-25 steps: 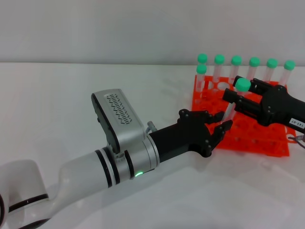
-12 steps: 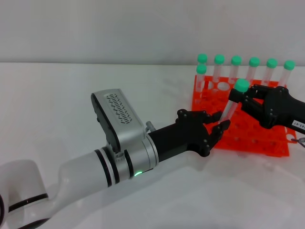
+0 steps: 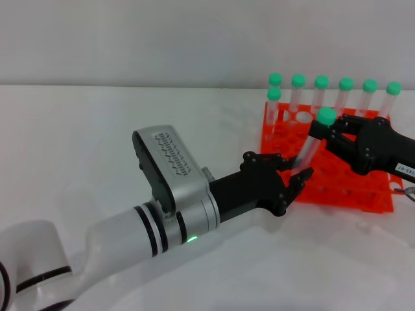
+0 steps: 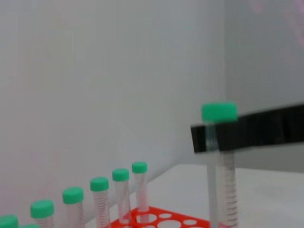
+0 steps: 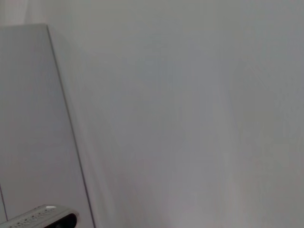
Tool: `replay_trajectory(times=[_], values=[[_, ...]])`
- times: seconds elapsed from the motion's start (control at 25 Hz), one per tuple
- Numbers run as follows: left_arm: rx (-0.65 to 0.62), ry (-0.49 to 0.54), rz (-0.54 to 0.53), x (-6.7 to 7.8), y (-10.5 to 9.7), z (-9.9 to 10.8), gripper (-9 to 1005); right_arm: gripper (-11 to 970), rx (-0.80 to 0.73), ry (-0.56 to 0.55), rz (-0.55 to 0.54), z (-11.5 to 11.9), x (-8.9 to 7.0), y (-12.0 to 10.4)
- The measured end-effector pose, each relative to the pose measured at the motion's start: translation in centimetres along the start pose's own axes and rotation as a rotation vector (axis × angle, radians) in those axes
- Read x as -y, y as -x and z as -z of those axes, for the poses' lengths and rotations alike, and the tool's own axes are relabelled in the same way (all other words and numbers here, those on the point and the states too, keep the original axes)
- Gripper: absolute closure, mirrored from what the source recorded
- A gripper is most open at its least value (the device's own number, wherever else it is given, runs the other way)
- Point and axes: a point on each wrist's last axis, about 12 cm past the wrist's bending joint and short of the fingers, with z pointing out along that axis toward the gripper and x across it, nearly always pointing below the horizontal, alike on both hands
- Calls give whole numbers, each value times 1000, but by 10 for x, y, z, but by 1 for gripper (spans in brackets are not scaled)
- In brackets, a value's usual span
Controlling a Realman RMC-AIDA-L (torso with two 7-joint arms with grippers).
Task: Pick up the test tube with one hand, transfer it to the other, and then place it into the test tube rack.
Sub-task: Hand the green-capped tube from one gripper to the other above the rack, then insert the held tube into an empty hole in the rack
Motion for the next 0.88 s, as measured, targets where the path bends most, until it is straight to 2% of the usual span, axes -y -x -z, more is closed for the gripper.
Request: replay_trajectory(times=[0.24,0.32,0.36,0.44,0.6,0.72,0.88], values=[[16,30,-22,5,-1,1,750,759,5,-11,-1,-1,0,0],[21,46,-8,6,-3,4,608,759,5,-16,0,-2,1,-1],[25,62,5,6,-5,7,537,759,-4,-68,5,-2,6,-3],[30,101,33,4,-9,14,499,758,-13,-102,10,-4,9,-5],[48,221,113,-1,-22,38,424,758,-17,-121,45,-13,11,-4],[112,310,182,-1,-29,60,367,758,-15,-113,70,-23,13,2],[196,483,281,-5,-39,96,329,759,-22,-107,95,-38,16,8]])
